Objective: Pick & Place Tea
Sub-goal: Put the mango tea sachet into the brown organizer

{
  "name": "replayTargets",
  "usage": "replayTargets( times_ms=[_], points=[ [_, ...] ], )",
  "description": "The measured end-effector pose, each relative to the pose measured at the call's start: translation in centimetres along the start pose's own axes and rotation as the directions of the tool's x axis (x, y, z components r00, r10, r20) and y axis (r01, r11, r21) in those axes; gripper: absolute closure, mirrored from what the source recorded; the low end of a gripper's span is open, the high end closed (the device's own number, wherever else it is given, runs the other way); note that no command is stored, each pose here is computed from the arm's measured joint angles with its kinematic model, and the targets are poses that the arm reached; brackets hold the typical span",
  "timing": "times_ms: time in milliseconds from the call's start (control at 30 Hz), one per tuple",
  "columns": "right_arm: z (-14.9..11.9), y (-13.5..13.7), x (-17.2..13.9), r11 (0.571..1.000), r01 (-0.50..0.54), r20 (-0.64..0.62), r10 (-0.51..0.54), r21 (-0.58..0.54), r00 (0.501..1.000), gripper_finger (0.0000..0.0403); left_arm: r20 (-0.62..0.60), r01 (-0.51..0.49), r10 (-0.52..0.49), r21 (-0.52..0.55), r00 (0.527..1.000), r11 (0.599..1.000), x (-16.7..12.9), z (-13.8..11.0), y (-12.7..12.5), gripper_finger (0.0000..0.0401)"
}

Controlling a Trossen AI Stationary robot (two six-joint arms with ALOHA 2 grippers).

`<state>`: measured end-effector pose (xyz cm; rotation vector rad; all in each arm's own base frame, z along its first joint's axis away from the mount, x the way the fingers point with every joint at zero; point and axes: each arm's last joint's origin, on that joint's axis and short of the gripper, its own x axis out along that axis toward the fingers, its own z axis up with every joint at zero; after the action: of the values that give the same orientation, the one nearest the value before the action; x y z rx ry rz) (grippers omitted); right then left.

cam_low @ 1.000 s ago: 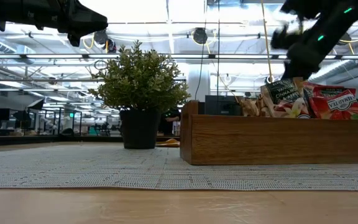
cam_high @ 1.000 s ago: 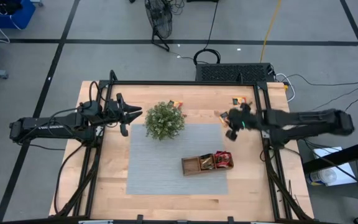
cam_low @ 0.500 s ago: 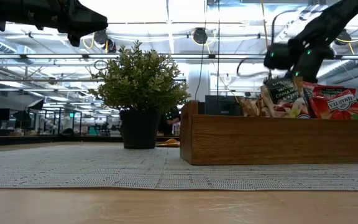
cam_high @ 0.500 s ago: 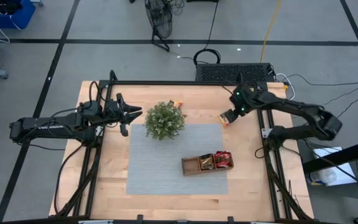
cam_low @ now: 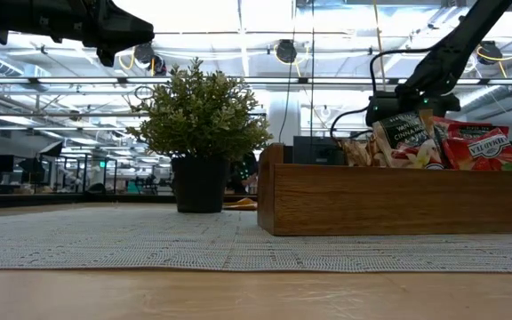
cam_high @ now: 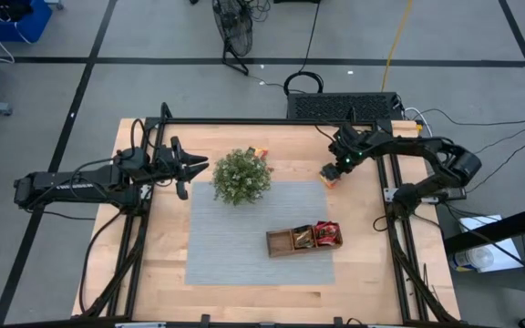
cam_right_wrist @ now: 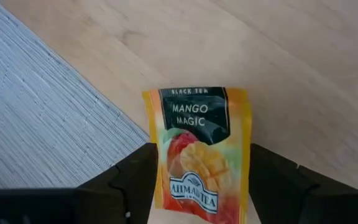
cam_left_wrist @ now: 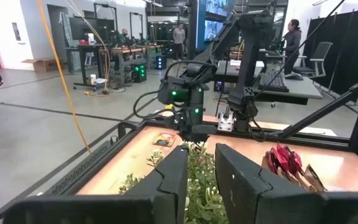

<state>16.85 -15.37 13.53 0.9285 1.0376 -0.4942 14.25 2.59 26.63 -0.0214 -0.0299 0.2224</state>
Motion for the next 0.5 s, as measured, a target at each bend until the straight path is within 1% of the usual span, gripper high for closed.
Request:
replayTargets(
  times_ms=[133,233,367,500],
  points=[
    [0.01,0.01,-0.01,1.0,0.0,0.002,0.0,-0.002,1.0,0.0198,0.0,0.0,0.0,0.0,1.0,1.0,0.0,0.0,0.0,0.0313],
    [-0.17,0.0,-0.12,1.0,0.002,-0.006,-0.002,-0.007,1.0,0.0219,0.0,0.0,0.0,0.0,1.0,1.0,0.0,0.0,0.0,0.0313],
    [-0.24,-0.01,-0.12,0.999,0.006,-0.012,-0.006,-0.038,1.0,0.027,0.0,0.0,0.0,0.0,1.0,1.0,-0.01,0.0,0.0,0.0313],
    [-0.23,-0.01,-0.12,0.998,0.005,-0.011,-0.006,-0.07,1.0,0.0339,0.0,0.0,0.0,0.0,1.0,1.0,0.0,0.0,0.0,0.0313]
  ],
)
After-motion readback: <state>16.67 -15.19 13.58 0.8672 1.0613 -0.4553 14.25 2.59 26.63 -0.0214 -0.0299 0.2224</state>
